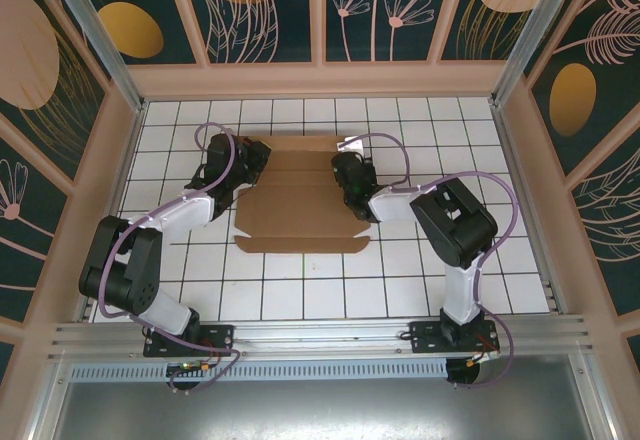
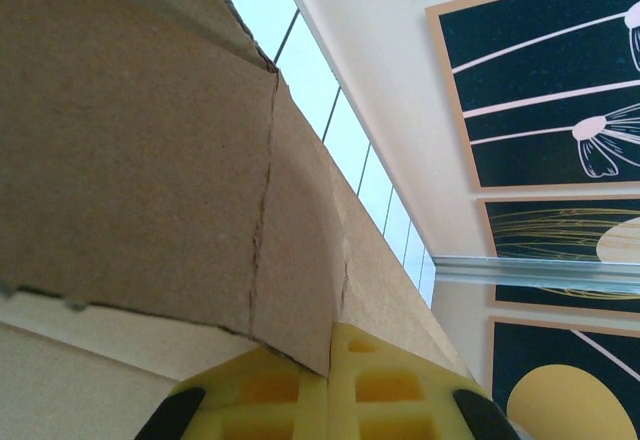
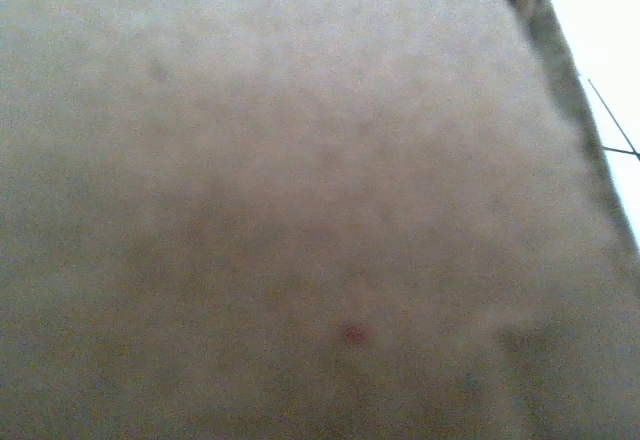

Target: Fold the paper box

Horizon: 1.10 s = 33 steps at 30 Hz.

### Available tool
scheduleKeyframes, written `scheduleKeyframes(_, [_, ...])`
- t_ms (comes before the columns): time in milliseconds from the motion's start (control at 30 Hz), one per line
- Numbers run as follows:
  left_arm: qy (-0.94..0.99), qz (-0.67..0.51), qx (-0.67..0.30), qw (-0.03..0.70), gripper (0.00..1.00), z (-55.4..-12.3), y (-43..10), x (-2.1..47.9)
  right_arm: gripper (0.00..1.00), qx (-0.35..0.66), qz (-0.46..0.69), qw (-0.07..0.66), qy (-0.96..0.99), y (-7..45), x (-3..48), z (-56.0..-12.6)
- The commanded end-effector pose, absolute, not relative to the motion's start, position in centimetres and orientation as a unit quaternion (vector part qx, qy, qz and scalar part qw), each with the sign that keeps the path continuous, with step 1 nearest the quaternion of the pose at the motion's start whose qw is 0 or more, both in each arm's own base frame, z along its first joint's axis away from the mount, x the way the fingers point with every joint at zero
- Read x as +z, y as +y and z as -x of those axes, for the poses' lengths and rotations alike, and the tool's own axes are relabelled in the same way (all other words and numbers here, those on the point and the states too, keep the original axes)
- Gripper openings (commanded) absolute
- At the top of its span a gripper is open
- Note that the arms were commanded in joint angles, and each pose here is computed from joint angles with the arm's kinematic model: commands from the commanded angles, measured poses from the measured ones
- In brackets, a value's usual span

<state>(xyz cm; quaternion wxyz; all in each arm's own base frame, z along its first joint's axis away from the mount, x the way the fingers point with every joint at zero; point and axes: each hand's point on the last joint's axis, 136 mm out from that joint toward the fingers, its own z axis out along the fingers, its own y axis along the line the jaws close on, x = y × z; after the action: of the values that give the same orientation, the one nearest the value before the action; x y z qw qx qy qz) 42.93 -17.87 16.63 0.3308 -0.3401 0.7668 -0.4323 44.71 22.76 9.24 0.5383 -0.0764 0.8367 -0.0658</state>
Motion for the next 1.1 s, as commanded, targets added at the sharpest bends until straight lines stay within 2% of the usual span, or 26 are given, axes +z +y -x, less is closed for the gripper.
scheduleKeyframes(0, [0.795,0.321,-0.42,0.297,0.03,-41.6,-19.0,15.8,0.0,-0.068,0.084,0.521,0.846,21.7,8.1,-44.1])
scheduleKeyframes(100, [0.802,0.289,-0.417,0.315,0.21,-41.4,-19.1,17.6,0.0,-0.019,0.109,0.527,0.843,21.7,9.0,-43.6])
scheduleKeyframes(200, [0.806,0.249,-0.421,0.334,0.43,-40.6,-19.2,19.6,0.0,-0.017,0.12,0.526,0.842,20.8,9.5,-43.6])
scheduleKeyframes(300, [0.816,0.211,-0.417,0.34,0.53,-39.0,-19.2,20.7,0.0,-0.021,0.114,0.524,0.844,19.8,9.5,-43.6])
scheduleKeyframes(500, [0.854,0.135,-0.341,0.369,0.52,-35.7,-17.0,21.7,0.0,-0.028,0.121,0.514,0.849,19.2,8.4,-43.1])
scheduleKeyframes(633, [0.852,0.111,-0.314,0.404,0.53,-34.9,-15.2,23.6,0.0,-0.025,0.125,0.511,0.85,19.1,8.2,-42.7])
scheduleKeyframes(733, [0.85,0.11,-0.29,0.427,0.56,-36.0,-13.9,24.7,0.0,-0.02,0.122,0.51,0.851,19.0,8.1,-42.4])
scheduleKeyframes(900, [0.856,0.104,-0.278,0.423,0.6,-39.3,-14.5,24.1,0.0,-0.015,0.124,0.515,0.848,19.0,8.7,-42.1])
scheduleKeyframes(1067, [0.863,0.092,-0.279,0.41,0.59,-42.0,-15.6,22.8,0.0,-0.007,0.128,0.517,0.847,19.0,8.8,-41.7])
